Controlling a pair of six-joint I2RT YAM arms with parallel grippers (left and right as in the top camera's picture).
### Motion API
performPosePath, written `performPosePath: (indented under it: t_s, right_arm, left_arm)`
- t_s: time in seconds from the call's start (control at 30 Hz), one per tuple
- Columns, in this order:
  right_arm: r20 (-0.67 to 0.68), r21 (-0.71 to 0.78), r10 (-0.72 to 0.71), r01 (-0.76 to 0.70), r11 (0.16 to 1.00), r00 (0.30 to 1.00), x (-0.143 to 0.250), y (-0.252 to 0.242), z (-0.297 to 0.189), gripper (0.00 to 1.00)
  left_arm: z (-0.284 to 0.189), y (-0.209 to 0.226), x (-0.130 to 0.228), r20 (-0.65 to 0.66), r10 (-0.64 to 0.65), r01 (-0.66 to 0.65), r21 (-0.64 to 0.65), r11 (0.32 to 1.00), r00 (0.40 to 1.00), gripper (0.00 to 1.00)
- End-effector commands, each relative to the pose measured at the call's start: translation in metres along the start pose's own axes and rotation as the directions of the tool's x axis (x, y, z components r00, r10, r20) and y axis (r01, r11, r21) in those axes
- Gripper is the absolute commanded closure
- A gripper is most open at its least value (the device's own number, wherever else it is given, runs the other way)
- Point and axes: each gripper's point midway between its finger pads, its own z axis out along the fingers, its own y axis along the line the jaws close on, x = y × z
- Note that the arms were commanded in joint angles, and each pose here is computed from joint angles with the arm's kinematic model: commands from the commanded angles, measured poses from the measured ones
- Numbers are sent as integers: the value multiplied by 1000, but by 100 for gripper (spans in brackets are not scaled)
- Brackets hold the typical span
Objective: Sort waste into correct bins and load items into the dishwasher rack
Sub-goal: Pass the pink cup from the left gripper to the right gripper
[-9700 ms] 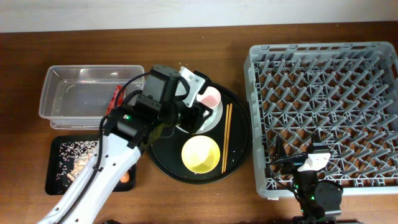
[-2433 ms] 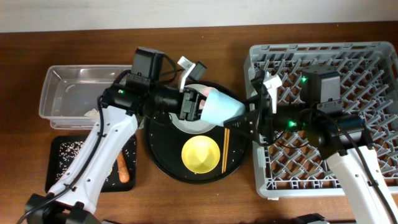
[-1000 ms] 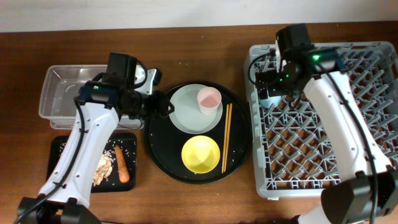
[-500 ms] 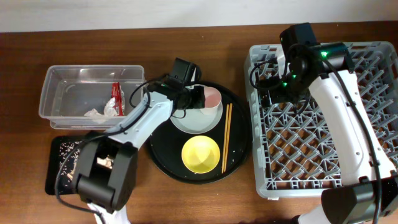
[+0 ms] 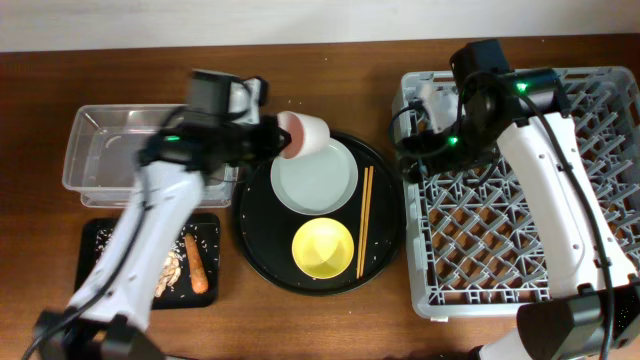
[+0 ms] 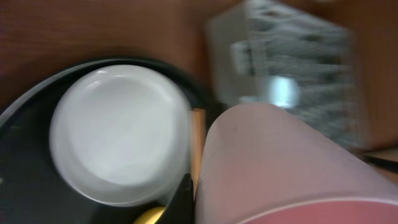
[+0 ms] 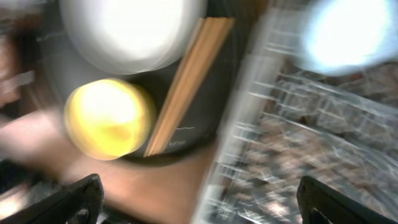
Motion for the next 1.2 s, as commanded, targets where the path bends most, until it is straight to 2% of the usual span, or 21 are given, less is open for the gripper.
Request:
performPosePath:
  t_s: [0.0, 0.07, 0.1, 0.2, 0.4, 0.47, 0.57, 0.6, 0.67, 0.73, 0.9, 1.0, 1.07, 1.17]
  right_arm:
    - [255, -479, -288, 379, 792, 923, -1, 100, -39, 2]
    - [384, -583, -316, 493, 646, 868, 4, 128, -60, 1]
    - [416, -598, -311, 515, 614, 855, 4, 133, -66, 2]
    - [462, -584, -321, 555, 592, 827, -1, 135, -68, 2]
    - [524, -587, -302, 595, 550, 796, -9, 141, -77, 0]
    - [506, -603, -285, 570, 557, 814, -9, 142, -77, 1]
    - [513, -606, -281, 573, 552, 811, -10, 142, -78, 8]
    - [513, -605, -281, 574, 551, 811, -10, 142, -78, 12]
    - [518, -601, -284, 580, 550, 807, -11, 142, -78, 26]
    - [510, -608, -279, 570, 553, 814, -10, 143, -78, 31]
    - [450, -585, -311, 540, 605, 837, -3, 134, -66, 32]
    - [445, -592, -307, 533, 604, 841, -2, 134, -67, 31]
    - [431, -602, -301, 520, 606, 850, 0, 135, -67, 27]
    - [416, -604, -302, 509, 613, 858, 3, 134, -66, 27]
  left_arm:
    - [-37, -69, 24, -115, 137, -64, 492, 868, 984, 100]
    - [-51, -88, 31, -122, 181, -70, 611, 789, 976, 100]
    - [-56, -94, 33, -128, 188, -62, 648, 759, 974, 100]
    - [-62, -105, 39, -145, 208, -50, 696, 716, 967, 100]
    - [-56, -125, 51, -135, 279, -97, 726, 681, 951, 100]
    - [-54, -130, 52, -116, 306, -126, 732, 669, 945, 100]
    - [-43, -131, 56, -119, 316, -147, 698, 701, 941, 100]
    - [-42, -133, 57, -118, 322, -152, 696, 701, 939, 100]
    - [-38, -134, 59, -118, 330, -164, 686, 709, 937, 100]
    - [-37, -135, 59, -115, 333, -168, 686, 708, 936, 100]
    - [-38, -137, 55, -87, 348, -196, 690, 697, 933, 100]
    - [-38, -137, 55, -85, 349, -198, 690, 696, 933, 100]
    - [-38, -137, 55, -82, 351, -201, 690, 695, 933, 100]
    - [-38, -137, 55, -82, 351, -200, 691, 695, 933, 100]
